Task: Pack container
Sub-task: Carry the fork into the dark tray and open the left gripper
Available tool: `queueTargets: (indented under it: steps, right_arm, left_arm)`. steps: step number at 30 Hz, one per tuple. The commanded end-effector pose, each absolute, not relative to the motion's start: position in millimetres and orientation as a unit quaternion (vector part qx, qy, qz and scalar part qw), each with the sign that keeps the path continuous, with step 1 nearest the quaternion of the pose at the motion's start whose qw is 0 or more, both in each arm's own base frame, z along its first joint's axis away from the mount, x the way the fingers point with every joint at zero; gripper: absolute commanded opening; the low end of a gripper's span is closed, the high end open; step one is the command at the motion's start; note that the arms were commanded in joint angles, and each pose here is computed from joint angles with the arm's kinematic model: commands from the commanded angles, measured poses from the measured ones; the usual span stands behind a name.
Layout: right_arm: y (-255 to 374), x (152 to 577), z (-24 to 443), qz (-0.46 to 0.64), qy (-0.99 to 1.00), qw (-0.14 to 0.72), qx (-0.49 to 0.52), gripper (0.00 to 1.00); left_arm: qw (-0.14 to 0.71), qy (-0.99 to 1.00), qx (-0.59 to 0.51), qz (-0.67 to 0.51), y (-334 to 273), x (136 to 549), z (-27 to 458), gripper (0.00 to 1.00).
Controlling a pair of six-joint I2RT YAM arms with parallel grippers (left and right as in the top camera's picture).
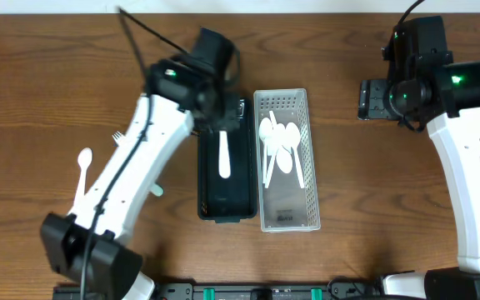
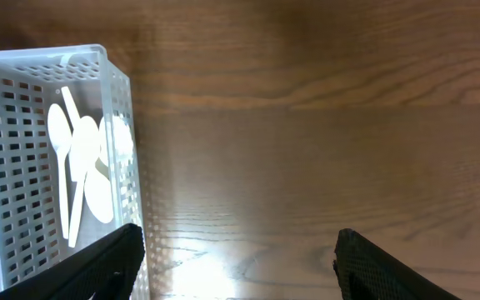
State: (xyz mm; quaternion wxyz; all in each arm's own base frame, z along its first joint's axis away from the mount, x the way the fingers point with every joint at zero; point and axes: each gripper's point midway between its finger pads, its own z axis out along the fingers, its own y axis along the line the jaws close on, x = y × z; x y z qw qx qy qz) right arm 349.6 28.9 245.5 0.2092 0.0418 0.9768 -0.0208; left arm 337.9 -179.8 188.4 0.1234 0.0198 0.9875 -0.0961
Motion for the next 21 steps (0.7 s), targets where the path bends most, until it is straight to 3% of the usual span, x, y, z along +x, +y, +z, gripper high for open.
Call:
queueTargets:
  steps: [1, 10, 11, 13, 14, 17, 21]
  right_arm:
    - [24, 350, 241, -0.031, 0.978, 0.202, 0.039, 0.77]
    - [24, 350, 241, -0.031, 0.978, 0.202, 0.039, 0.77]
    - [24, 350, 241, -0.031, 0.978, 0.202, 0.039, 0.77]
    - [24, 350, 241, -0.031, 0.978, 0.202, 0.039, 0.77]
    - [24, 350, 241, -0.031, 0.978, 0.202, 0.039, 0.77]
    - [24, 350, 241, -0.031, 0.978, 0.202, 0.038, 0.77]
    - [24, 349, 240, -0.032, 0.979, 0.200, 0.035, 0.77]
  left_arm:
    - [0.094, 0.993, 0.031, -0.061, -179, 335, 153, 0.06]
    - [0.030, 0.999, 0.030, -0.030, -178, 333, 90, 0.10]
    - [0.029, 0.999, 0.030, -0.030, -178, 333, 89, 0.16]
    - [0.031, 0.999, 0.030, -0.031, -178, 334, 89, 0.54]
    - [0.036, 0.998, 0.030, -0.033, -179, 335, 91, 0.61]
    - [0.047, 0.998, 0.030, -0.037, -178, 339, 99, 0.67]
    - [0.084, 0.995, 0.017, -0.051, -172, 350, 132, 0.68]
